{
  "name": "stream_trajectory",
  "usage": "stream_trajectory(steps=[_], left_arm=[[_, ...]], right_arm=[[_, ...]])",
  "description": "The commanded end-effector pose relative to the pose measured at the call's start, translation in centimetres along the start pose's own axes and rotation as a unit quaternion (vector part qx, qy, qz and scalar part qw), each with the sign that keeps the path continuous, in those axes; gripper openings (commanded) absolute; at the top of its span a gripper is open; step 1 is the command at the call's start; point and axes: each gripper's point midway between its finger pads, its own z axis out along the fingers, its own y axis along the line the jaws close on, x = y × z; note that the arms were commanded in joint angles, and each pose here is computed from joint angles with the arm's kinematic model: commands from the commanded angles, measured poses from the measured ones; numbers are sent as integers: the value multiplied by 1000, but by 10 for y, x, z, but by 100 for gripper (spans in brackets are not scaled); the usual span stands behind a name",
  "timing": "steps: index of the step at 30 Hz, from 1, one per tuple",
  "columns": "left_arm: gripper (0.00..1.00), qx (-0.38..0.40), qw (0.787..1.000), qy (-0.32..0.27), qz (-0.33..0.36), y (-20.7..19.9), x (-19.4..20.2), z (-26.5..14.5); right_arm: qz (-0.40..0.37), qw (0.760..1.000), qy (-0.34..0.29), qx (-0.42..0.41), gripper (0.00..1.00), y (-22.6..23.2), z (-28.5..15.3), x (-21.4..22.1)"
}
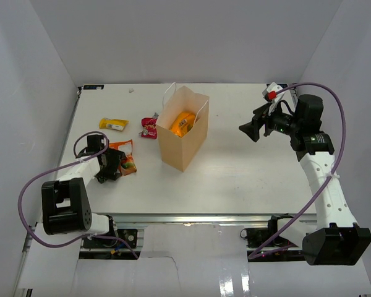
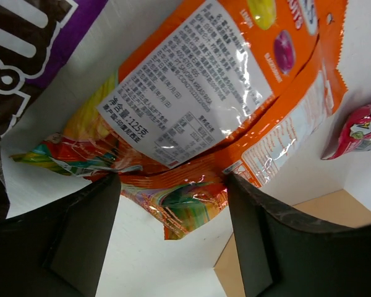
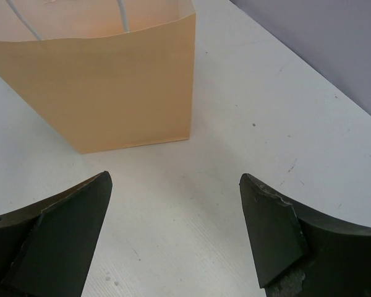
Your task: Place the snacks into the paper bag
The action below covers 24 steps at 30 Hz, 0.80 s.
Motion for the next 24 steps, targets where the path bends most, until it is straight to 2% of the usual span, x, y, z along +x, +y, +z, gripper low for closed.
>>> stream_trajectory(steps=[1,3,6,7,9,10,13,14,19,20,24], left_arm=[[79,-20,1000,15,0,17,6,8],[73,-20,1000,14,1,19,6,8],[57,-22,1000,12,6,23,5,9],[48,-19,1000,10,13,23,4,7],[42,-12,1000,6,19,20,1,5],[35,-5,1000,2,30,16,-2,2],[27,13,999,-8,51,7,-7,-5],[21,28,997,-17,66,-1,-11,-11],[6,93,987,-43,123,-31,-21,-35],[0,114,981,-53,147,-39,-23,-43],[0,174,964,-60,192,-60,-21,-64]], right_arm=[[1,1000,-5,-9,90,3,-3,3],[4,1000,-4,-9,90,3,-4,5],[9,1000,-2,-7,90,1,-5,8],[9,1000,-2,-6,90,1,-5,8],[11,1000,-1,-5,90,0,-5,9],[10,1000,-2,-5,90,1,-6,9],[11,1000,-2,-6,90,1,-5,9],[10,1000,-3,-7,90,2,-6,8],[19,1000,-1,9,90,-7,-12,13],[20,1000,0,11,90,-8,-12,14],[20,1000,-1,13,90,-9,-14,13]])
